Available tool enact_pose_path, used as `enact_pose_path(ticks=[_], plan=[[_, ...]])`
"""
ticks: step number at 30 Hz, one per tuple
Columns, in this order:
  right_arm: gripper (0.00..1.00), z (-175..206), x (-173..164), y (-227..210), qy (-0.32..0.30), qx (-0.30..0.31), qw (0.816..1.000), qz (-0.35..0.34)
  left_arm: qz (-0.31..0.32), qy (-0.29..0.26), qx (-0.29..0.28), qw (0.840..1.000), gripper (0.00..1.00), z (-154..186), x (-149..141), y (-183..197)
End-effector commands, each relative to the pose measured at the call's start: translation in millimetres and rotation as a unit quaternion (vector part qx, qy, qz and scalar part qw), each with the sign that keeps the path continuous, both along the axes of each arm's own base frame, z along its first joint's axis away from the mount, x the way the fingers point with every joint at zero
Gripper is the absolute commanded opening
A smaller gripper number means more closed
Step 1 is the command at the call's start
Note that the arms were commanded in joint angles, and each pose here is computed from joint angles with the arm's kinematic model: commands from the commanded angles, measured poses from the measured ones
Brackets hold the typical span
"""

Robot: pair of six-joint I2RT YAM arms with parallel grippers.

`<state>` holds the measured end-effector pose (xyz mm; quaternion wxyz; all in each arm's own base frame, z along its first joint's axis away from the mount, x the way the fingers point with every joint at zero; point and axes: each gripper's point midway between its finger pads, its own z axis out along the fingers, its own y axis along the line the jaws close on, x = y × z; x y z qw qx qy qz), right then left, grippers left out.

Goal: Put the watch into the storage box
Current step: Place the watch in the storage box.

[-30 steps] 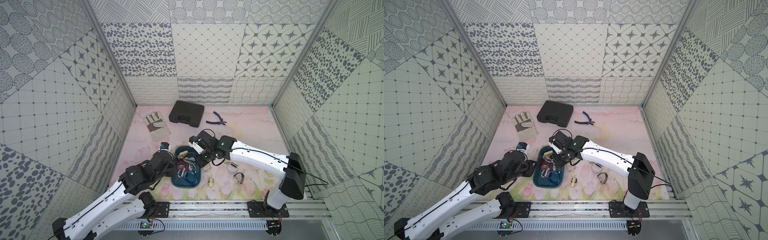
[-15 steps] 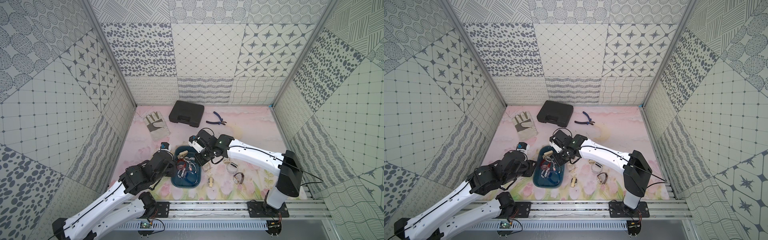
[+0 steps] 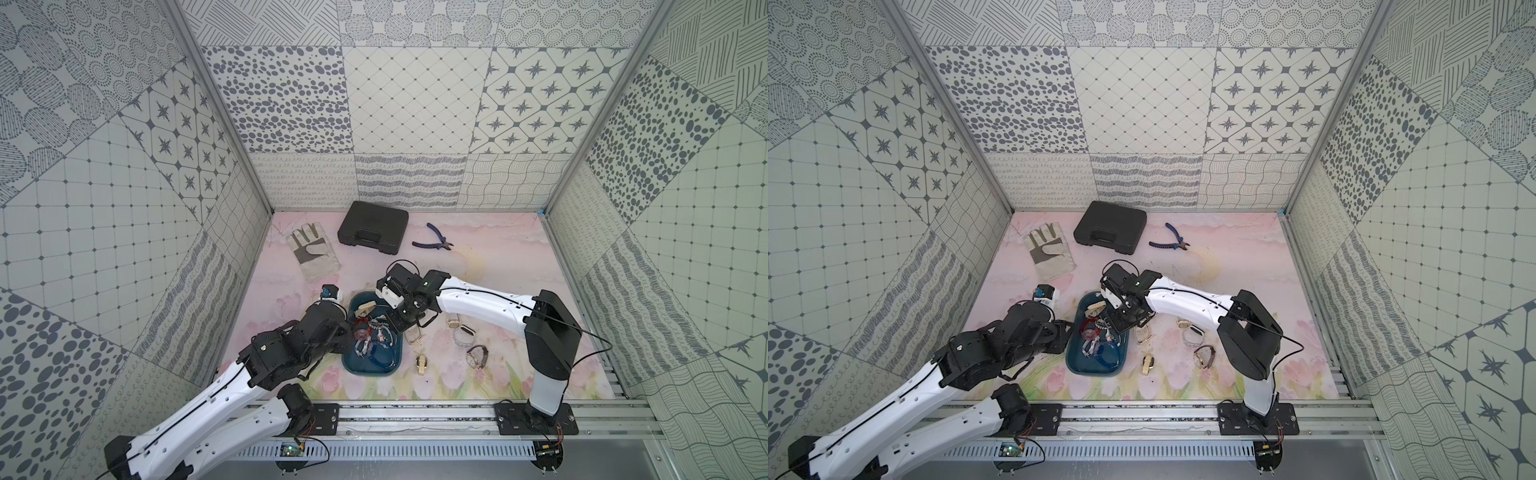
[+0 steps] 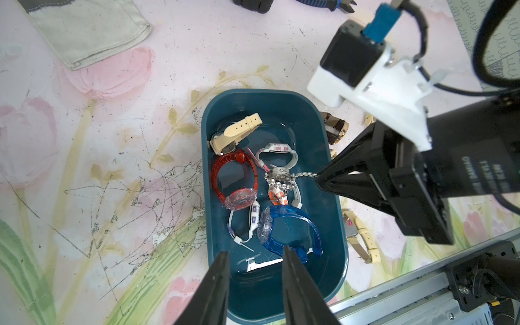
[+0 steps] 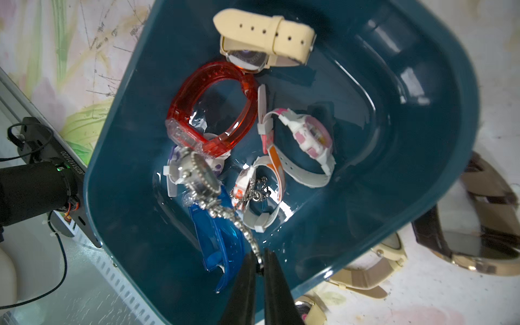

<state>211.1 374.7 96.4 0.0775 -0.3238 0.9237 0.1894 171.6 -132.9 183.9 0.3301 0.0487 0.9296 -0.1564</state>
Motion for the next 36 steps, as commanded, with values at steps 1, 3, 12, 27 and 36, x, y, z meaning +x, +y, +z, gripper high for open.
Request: enact_pose_path(ticks=[1, 3, 12, 27, 36], plan=[[0.16, 0.2, 5.5, 8.9, -0.004, 0.015, 1.0, 0.003, 0.0, -0.002, 0.006, 1.0, 0.37, 0.6, -0.1, 2.0], [0.19, -1.4, 6.6, 7.4, -0.004, 0.012, 1.0, 0.001, -0.001, -0.002, 0.005, 1.0, 0.37, 0.6, -0.3, 1.5], [0.38, 34.9, 8.2, -3.8, -0.035, 0.043, 0.998, -0.013, -0.002, -0.003, 0.004, 1.0, 0.37, 1.0, 0.1, 0.6], [0.4, 50.0, -1.9, -94.9, -0.055, 0.056, 0.991, -0.108, -0.054, 0.021, -0.021, 0.998, 0.41, -5.2, -4.4, -24.8], [0.41, 28.8, -9.4, -159.3, -0.036, 0.079, 0.975, -0.202, -0.17, 0.037, -0.024, 0.984, 0.46, -11.1, -37.6, -85.3]])
